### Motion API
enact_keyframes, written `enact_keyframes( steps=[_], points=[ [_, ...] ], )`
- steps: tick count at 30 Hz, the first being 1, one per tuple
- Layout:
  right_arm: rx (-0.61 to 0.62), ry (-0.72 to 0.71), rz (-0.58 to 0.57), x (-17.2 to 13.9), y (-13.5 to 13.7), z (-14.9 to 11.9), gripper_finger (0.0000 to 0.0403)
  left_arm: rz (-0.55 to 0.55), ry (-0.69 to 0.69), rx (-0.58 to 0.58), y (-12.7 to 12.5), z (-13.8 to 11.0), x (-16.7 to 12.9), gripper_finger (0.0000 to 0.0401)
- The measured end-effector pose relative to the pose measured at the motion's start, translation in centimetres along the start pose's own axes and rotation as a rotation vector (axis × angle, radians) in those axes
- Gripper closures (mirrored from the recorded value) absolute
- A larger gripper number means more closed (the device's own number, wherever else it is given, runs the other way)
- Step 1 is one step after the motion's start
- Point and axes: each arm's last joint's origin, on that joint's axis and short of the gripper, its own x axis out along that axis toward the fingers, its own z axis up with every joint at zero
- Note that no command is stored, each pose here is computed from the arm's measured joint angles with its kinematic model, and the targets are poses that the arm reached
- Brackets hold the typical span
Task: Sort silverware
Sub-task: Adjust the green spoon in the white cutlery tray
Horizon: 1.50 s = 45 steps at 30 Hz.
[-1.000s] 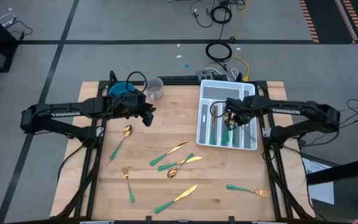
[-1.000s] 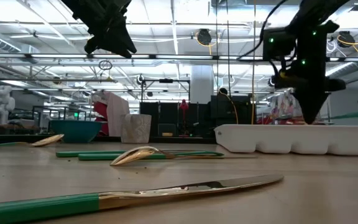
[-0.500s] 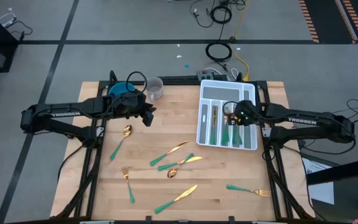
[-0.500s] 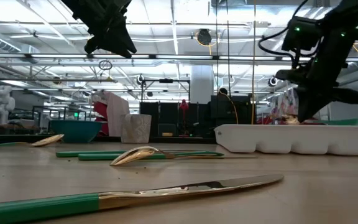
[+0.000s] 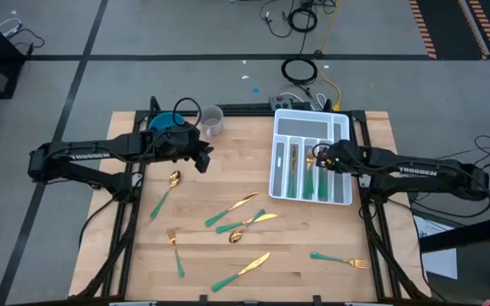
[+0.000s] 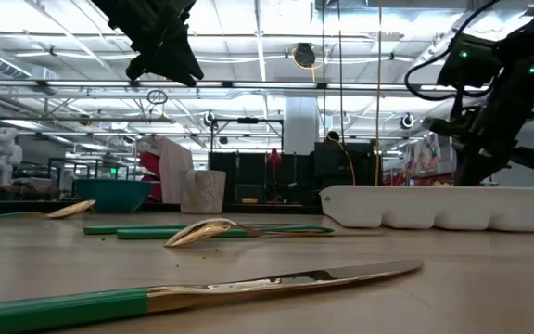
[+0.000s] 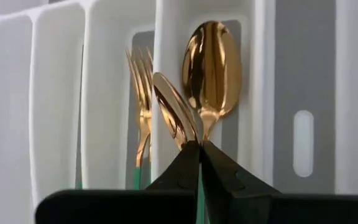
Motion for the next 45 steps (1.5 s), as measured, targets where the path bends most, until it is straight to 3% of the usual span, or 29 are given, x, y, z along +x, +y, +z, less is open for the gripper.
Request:
enact_keyframes(
  steps=[16,40,45],
  points=[
    [0.123,-0.048,-0.004,1.6,-1.2,0.6,0.0403,0.000,0.000,0.000,0.0,0.0,0.0,0.0278],
    [0.074,-0.036,-0.042,2.5,-1.0,0.6,0.0403,0.000,0.000,0.000,0.0,0.0,0.0,0.0278],
    [0.051,-0.035,-0.042,2.5,-1.0,0.6,0.0386,0.000,0.000,0.001,0.0,0.0,0.0,0.0278]
  ],
)
